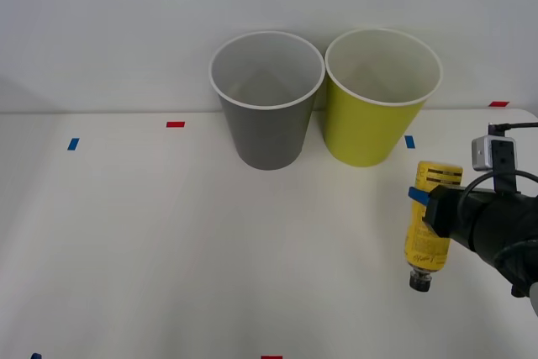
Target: Put cans in the gray bin and PET bottles in the light green bin.
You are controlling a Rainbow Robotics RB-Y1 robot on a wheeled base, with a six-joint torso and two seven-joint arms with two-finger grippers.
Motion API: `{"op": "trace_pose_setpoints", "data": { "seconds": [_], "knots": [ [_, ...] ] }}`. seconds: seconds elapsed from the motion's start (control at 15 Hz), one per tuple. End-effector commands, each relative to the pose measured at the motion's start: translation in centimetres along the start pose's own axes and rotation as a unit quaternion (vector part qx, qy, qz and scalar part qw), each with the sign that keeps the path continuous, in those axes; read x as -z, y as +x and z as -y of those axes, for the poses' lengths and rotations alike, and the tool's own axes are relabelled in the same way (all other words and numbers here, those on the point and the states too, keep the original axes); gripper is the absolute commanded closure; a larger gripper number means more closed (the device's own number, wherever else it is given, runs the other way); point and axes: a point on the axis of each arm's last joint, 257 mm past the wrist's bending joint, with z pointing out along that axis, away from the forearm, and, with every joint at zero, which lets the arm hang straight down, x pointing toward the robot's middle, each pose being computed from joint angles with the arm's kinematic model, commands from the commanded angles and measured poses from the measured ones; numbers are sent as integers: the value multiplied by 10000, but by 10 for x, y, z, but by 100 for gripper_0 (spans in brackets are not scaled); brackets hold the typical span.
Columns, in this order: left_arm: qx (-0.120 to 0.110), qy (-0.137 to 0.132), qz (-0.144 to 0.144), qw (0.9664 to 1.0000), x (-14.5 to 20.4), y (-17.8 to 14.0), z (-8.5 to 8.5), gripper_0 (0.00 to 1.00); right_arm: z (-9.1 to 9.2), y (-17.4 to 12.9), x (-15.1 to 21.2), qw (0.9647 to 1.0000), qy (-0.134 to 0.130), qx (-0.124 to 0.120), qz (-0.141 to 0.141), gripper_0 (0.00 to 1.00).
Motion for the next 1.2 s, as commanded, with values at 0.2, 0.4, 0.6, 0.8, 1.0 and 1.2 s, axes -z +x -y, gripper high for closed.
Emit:
{"op": "trace_pose_setpoints", "data": {
  "seconds": [0.2,0.4,0.6,0.8,1.0,1.2],
  "knots": [
    [0,0,0,10000,0,0,0,0,-7,-49,26,9951,178,315,924,100],
    [0,0,0,10000,0,0,0,0,-8,-79,38,9896,337,271,1375,100],
    [0,0,0,10000,0,0,0,0,-15,-109,44,9836,292,-260,1763,100],
    [0,0,0,10000,0,0,0,0,-8,-123,48,9797,549,-448,1877,100],
    [0,0,0,10000,0,0,0,0,5,-124,50,9781,819,-403,1869,100],
    [0,0,0,10000,0,0,0,0,4,-134,53,9752,820,-466,2002,100]
  ]
}}
